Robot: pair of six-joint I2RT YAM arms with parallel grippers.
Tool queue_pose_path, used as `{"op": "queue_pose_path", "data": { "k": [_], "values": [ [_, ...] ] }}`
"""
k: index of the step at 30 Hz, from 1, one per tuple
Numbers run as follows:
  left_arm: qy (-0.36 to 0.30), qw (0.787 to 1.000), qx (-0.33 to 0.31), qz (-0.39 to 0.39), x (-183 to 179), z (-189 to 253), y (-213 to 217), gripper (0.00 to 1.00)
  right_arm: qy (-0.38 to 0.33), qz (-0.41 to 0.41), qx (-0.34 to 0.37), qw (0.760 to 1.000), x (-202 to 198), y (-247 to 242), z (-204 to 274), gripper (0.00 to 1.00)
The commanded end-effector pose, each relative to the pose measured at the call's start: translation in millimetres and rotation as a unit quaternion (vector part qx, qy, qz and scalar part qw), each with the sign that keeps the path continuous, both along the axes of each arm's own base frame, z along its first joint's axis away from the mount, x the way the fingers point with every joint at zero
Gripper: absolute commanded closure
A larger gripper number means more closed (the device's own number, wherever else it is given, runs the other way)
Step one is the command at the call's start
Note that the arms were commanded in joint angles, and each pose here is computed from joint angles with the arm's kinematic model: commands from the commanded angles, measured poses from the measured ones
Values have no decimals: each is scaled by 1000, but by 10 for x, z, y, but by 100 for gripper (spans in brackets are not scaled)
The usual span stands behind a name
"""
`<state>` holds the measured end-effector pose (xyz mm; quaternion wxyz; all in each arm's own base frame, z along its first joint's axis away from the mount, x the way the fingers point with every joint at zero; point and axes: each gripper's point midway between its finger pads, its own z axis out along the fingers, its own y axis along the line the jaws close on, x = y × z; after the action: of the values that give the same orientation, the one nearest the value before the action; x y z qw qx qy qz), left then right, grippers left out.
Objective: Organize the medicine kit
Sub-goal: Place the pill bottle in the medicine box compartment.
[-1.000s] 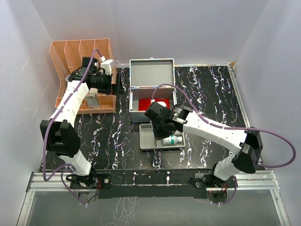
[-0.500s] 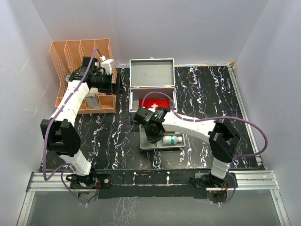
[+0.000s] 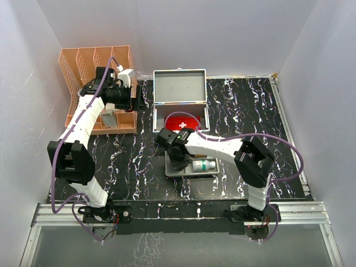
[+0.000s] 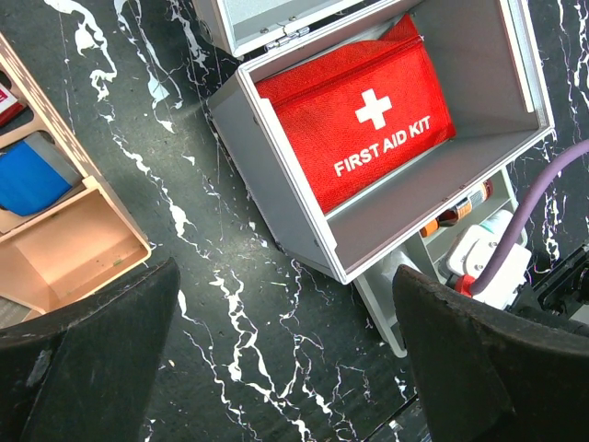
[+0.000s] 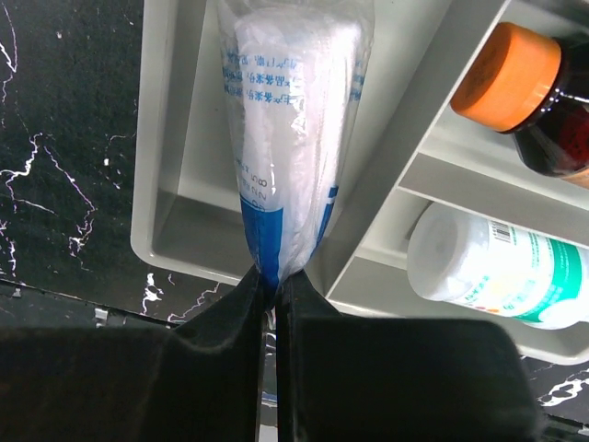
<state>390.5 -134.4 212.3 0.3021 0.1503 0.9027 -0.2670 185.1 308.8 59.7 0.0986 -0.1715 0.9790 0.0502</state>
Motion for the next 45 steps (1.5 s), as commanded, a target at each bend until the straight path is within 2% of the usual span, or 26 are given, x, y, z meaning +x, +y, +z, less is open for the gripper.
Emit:
{"op": "queue_pose_path", "data": {
  "k": [1,5,12,20,22,25,30,34,40,42,45],
  "values": [
    [-14,1000,-12,-6,9,132,-2,1,-16,11,34,999,115,182,128,100],
    [-16,1000,-13,-10,12,143,-4,1,-16,14,37,999,113,194,146,90],
    [-14,1000,-6,-21,-36,129,7,1,-19,12,43,999,115,197,184,80],
    [-11,1000,-6,-23,-66,130,5,1,-21,12,40,999,125,190,180,79],
    [-10,1000,-6,-25,-77,132,4,1,-25,13,41,999,136,194,214,74],
    [-12,999,-4,-32,-92,140,8,1,-41,10,52,998,185,222,361,65],
    [-18,999,15,-45,-117,115,47,1,-86,-9,80,993,297,228,731,63],
    [-26,998,27,-56,-148,124,74,1,-140,-51,88,985,437,41,1057,63],
    [-25,998,26,-60,-183,114,73,1,-129,-94,65,985,601,-523,961,59],
    [-24,998,24,-62,-191,115,64,1,-137,-84,69,985,673,-628,990,59],
    [-26,997,24,-66,-199,117,62,1,-149,-12,51,987,728,-736,988,59]
  ]
}}
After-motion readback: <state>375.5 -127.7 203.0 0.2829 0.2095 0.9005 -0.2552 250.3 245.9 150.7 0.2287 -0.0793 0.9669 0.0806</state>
